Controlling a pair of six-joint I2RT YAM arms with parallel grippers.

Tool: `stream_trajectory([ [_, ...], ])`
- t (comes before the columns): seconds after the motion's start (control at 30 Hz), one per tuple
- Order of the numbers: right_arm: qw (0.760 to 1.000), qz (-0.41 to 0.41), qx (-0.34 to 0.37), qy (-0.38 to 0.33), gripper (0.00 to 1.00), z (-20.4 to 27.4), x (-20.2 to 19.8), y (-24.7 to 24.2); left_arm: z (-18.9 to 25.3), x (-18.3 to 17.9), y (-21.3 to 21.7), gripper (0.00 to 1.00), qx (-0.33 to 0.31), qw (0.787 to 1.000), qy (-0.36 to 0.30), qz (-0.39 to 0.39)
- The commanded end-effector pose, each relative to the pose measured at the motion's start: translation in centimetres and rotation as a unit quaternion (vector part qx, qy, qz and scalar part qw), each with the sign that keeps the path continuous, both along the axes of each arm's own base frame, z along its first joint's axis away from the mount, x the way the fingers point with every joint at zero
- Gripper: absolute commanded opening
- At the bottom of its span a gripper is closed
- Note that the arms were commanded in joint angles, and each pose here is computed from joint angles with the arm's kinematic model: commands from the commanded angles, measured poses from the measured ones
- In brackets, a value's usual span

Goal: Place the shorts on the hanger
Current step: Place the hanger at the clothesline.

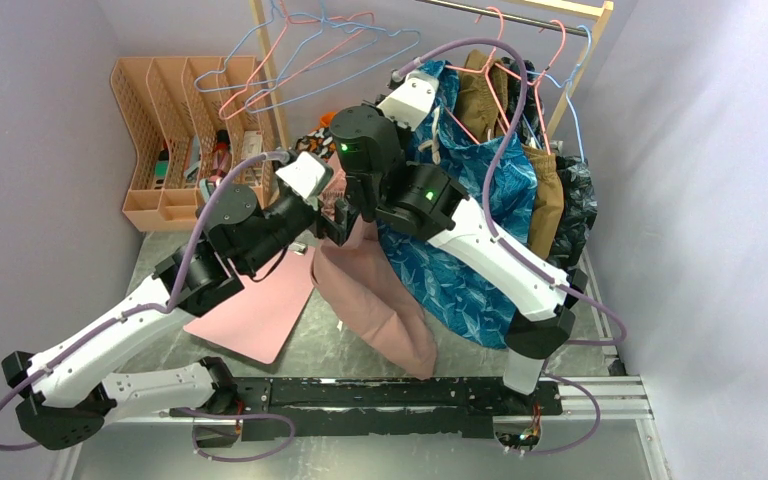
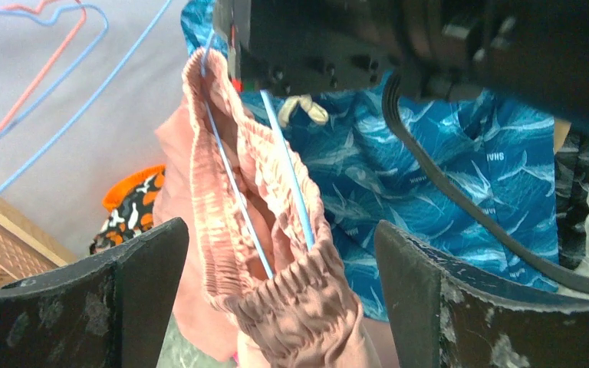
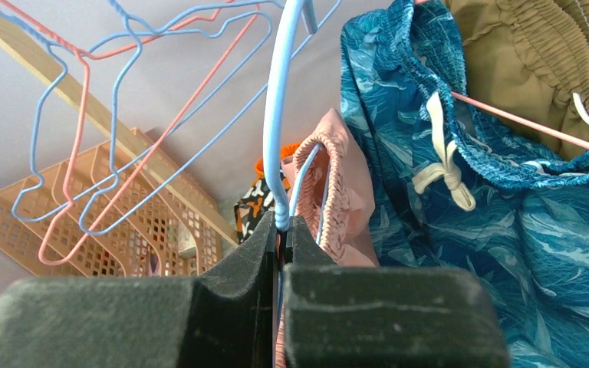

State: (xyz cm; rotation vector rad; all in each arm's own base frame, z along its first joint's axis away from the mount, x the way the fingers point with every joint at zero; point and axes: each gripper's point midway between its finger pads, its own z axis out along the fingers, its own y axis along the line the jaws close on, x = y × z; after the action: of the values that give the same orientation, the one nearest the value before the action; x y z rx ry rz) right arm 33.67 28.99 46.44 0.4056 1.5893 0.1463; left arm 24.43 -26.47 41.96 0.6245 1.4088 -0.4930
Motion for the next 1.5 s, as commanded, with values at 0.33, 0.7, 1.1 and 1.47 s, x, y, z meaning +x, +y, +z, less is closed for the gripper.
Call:
stream_trajectory([
  [0.33, 0.999, -0.004, 0.037, -0.02, 0.0, 0.7, 0.2, 0.6, -2.5, -1.3, 1.6, 0.79, -0.019, 0.998, 0.065, 0.015],
  [0.7, 0.999, -0.007, 0.038, -0.027, 0.0, 1.2, 0.3, 0.6, -3.8, -1.2, 2.8, 0.87, -0.059, 0.984, 0.153, 0.068],
  [1.1, 0.999, 0.002, 0.045, -0.025, 0.0, 1.1, 0.3, 1.5, -4.5, 0.0, 1.6, 0.52, -0.04, 0.982, 0.166, 0.079],
  [1.47, 0.999, 0.008, 0.044, -0.025, 0.0, 1.0, 0.2, 2.0, -5.3, 0.5, 2.1, 0.09, -0.013, 0.984, 0.15, 0.095],
])
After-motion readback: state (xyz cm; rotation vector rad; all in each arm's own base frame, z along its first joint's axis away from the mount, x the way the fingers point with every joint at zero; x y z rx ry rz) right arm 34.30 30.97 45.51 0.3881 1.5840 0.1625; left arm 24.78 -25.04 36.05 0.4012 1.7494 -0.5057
